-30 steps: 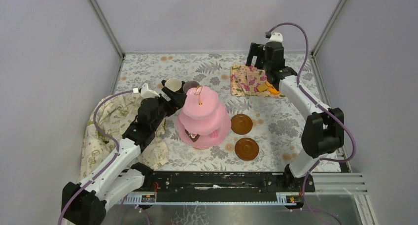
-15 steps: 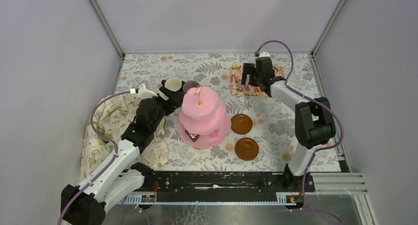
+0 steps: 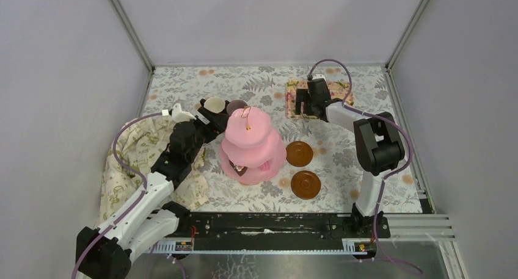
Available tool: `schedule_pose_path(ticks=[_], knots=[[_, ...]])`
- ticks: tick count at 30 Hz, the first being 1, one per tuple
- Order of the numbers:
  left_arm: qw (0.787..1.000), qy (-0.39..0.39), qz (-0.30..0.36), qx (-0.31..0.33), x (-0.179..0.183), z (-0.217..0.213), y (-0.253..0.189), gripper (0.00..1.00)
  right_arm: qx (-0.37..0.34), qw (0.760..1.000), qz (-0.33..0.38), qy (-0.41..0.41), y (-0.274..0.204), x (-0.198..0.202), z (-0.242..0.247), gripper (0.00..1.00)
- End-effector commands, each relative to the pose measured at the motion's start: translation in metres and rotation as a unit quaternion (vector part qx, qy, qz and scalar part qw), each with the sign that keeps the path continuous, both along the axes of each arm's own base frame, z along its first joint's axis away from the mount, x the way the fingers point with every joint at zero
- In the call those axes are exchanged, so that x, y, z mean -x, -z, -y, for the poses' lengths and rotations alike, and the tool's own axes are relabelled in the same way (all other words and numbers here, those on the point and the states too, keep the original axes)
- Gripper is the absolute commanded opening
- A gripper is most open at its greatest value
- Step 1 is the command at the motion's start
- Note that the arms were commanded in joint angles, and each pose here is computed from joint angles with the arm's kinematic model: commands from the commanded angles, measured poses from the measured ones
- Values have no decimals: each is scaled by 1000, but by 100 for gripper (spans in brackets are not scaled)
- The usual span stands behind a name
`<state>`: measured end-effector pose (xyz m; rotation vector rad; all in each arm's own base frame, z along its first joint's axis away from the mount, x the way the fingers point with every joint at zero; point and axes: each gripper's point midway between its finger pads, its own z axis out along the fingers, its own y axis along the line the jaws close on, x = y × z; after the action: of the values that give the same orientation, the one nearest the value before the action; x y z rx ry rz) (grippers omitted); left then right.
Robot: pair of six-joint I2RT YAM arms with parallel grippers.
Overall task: Serve the afternoon tea
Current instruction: Pick up the clamp from the tray.
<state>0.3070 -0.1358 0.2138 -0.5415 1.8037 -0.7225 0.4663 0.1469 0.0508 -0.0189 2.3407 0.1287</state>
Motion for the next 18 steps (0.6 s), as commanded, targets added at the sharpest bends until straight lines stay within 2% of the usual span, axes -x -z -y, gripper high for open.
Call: schedule_pose_path(ticks=[1, 18], knots=[[1000, -9, 28, 8, -9, -1, -10, 86, 19, 1000, 21, 1, -5, -15, 1, 85], [1000, -9, 22, 9, -12, 0, -3, 86, 59, 998, 10, -8, 19, -27, 1, 68]])
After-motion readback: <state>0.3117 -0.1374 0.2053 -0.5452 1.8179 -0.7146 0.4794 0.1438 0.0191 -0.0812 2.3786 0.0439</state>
